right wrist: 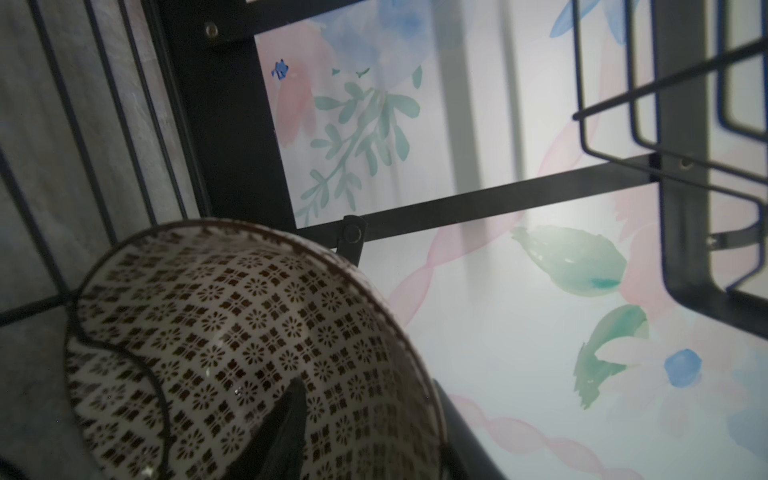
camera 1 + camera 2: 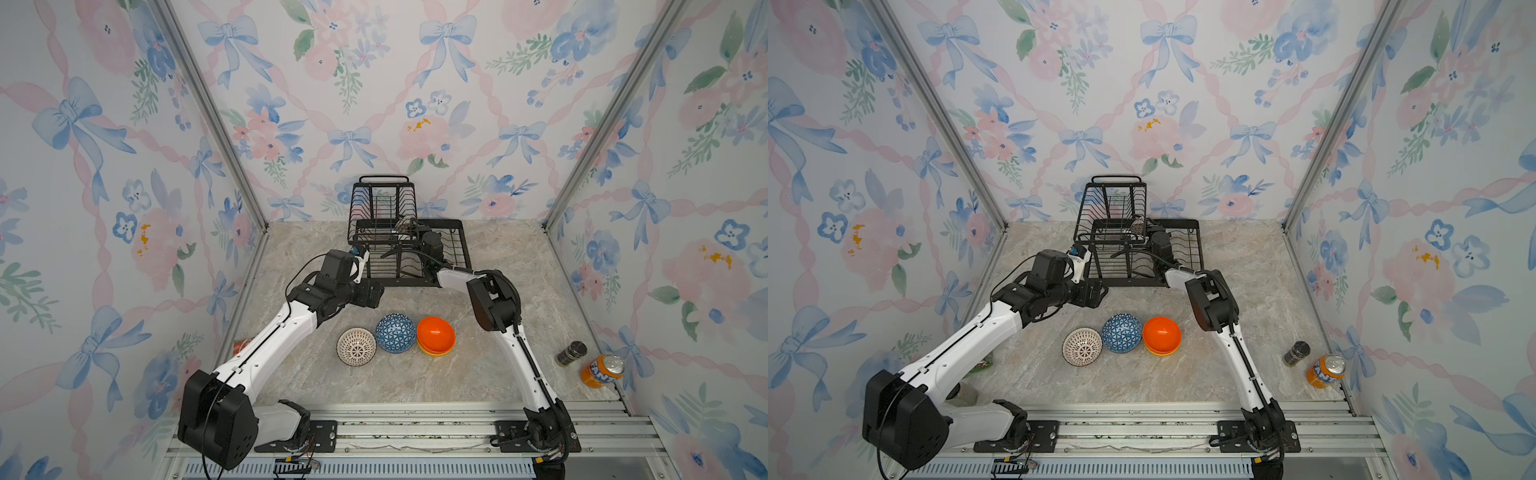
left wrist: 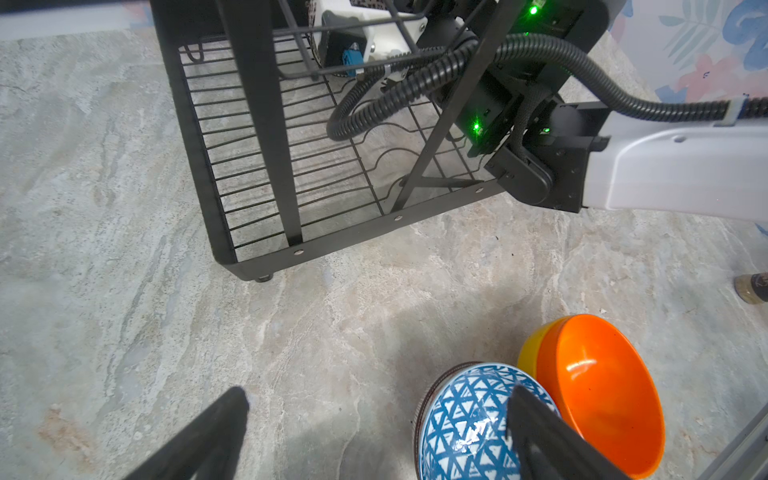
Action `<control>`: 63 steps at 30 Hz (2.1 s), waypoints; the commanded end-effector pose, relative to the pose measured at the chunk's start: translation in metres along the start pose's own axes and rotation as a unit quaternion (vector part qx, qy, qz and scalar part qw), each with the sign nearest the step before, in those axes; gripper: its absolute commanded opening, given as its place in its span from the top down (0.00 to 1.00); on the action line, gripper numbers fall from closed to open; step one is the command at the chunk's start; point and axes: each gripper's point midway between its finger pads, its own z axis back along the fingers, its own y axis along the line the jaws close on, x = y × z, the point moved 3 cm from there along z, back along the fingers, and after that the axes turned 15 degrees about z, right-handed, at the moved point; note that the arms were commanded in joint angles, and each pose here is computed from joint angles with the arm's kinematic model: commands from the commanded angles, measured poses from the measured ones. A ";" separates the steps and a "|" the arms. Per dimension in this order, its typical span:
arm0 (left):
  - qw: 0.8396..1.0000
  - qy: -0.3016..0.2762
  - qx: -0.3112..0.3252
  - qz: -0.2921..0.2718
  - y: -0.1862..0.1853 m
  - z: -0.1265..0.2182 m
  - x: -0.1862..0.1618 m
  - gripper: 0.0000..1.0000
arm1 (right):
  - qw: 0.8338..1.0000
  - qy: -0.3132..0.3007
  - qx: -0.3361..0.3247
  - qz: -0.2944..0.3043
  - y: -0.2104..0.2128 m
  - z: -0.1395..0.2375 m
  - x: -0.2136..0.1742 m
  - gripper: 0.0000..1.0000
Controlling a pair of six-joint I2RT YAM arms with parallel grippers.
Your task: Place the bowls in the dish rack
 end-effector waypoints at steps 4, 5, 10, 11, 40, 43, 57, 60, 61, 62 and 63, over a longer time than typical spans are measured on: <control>1.000 -0.003 -0.006 -0.005 0.000 0.002 -0.003 0.02 | 1.000 0.005 -0.024 -0.014 -0.036 0.005 -0.003 0.40; 1.000 -0.004 -0.005 -0.004 0.001 0.003 -0.003 0.02 | 1.000 0.006 -0.026 -0.015 -0.039 0.006 -0.004 0.38; 1.000 -0.006 -0.001 -0.004 0.002 0.003 -0.003 0.02 | 0.999 0.006 -0.036 -0.019 -0.047 0.015 -0.010 0.07; 1.000 -0.007 0.000 -0.005 0.003 0.003 -0.003 0.02 | 0.999 0.007 -0.037 -0.020 -0.049 0.017 -0.011 0.05; 0.999 -0.023 0.022 0.005 0.019 0.008 -0.009 0.02 | 0.987 0.099 -0.023 -0.126 -0.077 0.103 -0.129 0.03; 0.999 -0.024 0.022 0.008 0.020 0.010 -0.009 0.02 | 0.981 0.101 -0.012 -0.165 -0.081 0.114 -0.130 0.03; 0.998 -0.043 0.032 0.024 0.025 0.019 -0.012 0.02 | 0.914 0.196 0.060 -0.351 -0.113 0.187 -0.143 0.03; 0.998 -0.053 0.029 0.029 0.024 0.021 -0.013 0.02 | 0.871 0.261 0.129 -0.395 -0.112 0.207 -0.150 0.03; 0.998 -0.053 0.027 0.030 0.023 0.020 -0.014 0.02 | 0.863 0.265 0.150 -0.403 -0.111 0.216 -0.146 0.03; 0.998 -0.054 0.026 0.029 0.022 0.020 -0.015 0.02 | 0.859 0.260 0.161 -0.410 -0.113 0.225 -0.140 0.03; 0.998 -0.052 0.026 0.028 0.022 0.019 -0.017 0.02 | 0.855 0.259 0.165 -0.417 -0.113 0.231 -0.135 0.03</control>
